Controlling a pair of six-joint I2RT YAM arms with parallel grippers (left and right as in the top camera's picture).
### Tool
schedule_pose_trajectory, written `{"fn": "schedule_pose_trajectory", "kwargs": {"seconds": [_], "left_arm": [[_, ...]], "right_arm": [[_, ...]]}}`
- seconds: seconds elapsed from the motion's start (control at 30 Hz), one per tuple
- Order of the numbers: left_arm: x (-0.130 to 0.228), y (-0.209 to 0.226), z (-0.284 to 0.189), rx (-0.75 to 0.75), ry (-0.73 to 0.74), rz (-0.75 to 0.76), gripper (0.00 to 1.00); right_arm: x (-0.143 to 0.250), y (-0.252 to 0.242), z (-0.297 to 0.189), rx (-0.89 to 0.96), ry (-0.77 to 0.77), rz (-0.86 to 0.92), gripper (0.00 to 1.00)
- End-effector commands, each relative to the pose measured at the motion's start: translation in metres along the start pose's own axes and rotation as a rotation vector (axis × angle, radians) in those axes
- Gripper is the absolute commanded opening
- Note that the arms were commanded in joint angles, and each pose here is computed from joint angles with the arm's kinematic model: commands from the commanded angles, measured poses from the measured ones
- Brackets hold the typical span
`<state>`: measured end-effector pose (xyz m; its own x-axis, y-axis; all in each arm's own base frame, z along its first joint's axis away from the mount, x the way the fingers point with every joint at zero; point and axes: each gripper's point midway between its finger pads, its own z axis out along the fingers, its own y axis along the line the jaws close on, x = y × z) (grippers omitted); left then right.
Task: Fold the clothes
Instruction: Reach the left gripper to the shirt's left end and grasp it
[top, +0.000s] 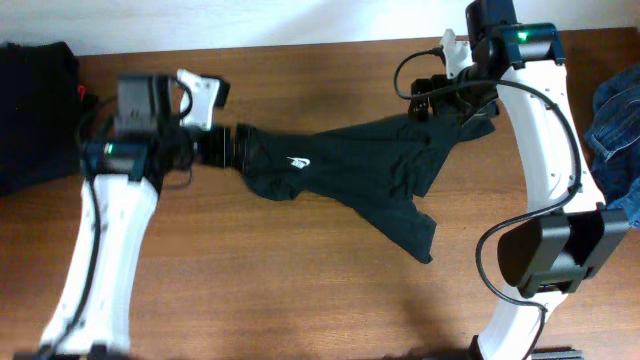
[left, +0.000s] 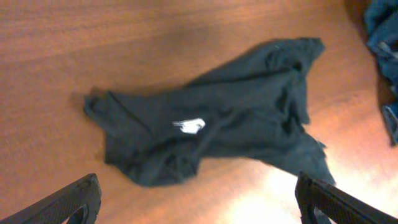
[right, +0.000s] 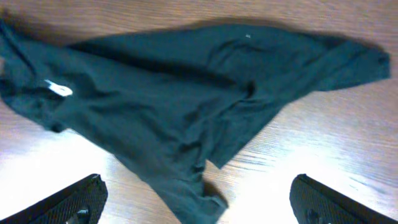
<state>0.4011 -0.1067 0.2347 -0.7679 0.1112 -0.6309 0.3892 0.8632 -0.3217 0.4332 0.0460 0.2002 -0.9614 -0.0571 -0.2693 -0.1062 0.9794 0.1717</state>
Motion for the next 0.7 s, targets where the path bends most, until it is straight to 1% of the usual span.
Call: {"fn": "schedule_pose_trajectory", "kwargs": {"seconds": [0.0, 0.23, 0.37, 0.53, 0.6, 0.63, 0.67], "left_arm": [[-0.003, 0.015, 0.027, -0.016, 0.029, 0.013, 0.99], [0.023, 0.041, 0.089, -0.010, 0.143, -0.034, 0.99], [0.043, 0.067, 0.122, -0.069, 0.206, -0.055, 0.99], [0.061, 0.087, 0.158, -0.078, 0.239, -0.068, 0.98], [0.066, 0.092, 0.169, -0.077, 0.244, -0.070, 0.90], [0.067, 0.094, 0.173, -0.077, 0.246, -0.072, 0.82], [0.069, 0.095, 0.176, -0.077, 0.247, -0.072, 0.77]], "right_arm": [[0.002, -0.025, -0.009, 0.117, -0.010, 0.023, 0.99], [0.002, -0.048, -0.014, 0.135, -0.019, 0.075, 0.99], [0.002, -0.055, -0.015, 0.140, -0.022, 0.091, 0.98], [0.002, -0.055, -0.015, 0.140, -0.022, 0.091, 0.99], [0.002, -0.055, -0.015, 0.140, -0.022, 0.091, 0.99], [0.002, -0.055, -0.015, 0.140, -0.022, 0.091, 0.99], [0.002, -0.055, -0.015, 0.140, -0.022, 0.091, 0.99]]}}
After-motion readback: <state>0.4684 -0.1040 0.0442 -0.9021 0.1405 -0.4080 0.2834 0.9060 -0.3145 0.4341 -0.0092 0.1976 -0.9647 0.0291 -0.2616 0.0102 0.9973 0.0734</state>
